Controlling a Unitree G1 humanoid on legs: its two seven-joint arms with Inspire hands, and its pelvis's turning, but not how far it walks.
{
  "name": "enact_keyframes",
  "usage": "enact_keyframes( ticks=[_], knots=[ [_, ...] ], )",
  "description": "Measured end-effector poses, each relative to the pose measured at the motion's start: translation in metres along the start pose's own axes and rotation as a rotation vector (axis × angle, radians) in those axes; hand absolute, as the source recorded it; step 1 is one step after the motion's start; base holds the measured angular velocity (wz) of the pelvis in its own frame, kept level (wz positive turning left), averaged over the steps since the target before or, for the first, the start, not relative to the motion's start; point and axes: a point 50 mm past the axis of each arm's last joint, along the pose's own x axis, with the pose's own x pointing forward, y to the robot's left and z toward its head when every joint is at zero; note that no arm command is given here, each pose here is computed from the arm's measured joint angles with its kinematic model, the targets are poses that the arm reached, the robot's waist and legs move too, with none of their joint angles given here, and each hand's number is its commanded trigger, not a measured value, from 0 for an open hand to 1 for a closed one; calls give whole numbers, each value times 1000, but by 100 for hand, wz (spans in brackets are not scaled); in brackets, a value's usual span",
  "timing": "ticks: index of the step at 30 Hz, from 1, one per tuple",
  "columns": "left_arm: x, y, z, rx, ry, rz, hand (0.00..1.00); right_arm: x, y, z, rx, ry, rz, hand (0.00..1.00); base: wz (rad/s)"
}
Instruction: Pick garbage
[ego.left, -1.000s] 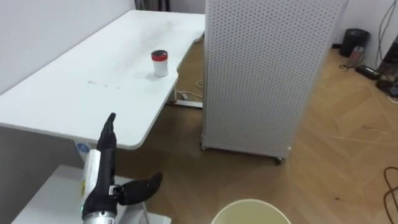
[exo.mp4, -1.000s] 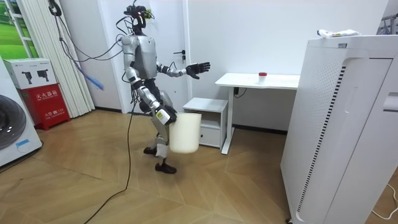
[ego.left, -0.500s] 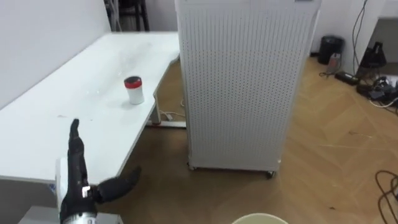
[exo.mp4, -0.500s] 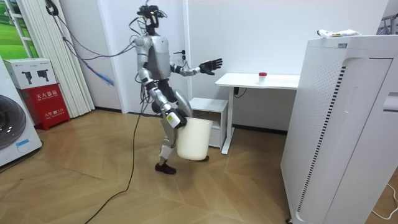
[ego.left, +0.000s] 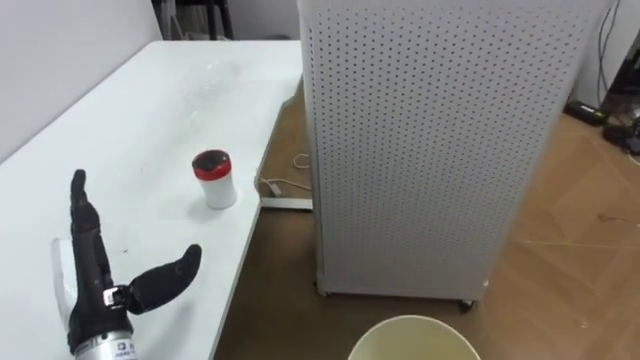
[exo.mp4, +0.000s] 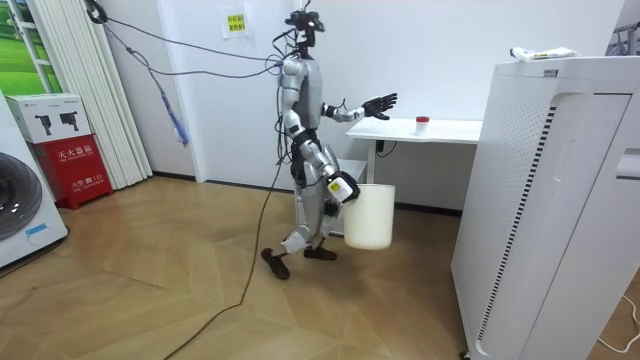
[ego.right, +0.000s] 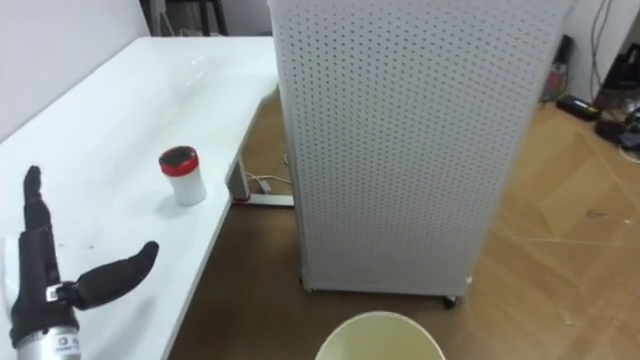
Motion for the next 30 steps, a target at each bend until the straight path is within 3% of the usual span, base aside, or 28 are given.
enact_keyframes(
  ticks=[23,25,27,30],
  knots=[
    [-10,7,-11,59,54,-9,0,-2,9,-5,-137,13,119,100,8],
    [-10,4,-11,55,51,-26,0,-2,13,-8,-128,20,126,100,48],
    [-12,-17,-2,24,19,-102,0,-3,3,-10,-110,34,88,100,81],
    [-19,-19,-8,41,51,-120,0,0,9,-9,-132,48,96,100,-19]
  ],
)
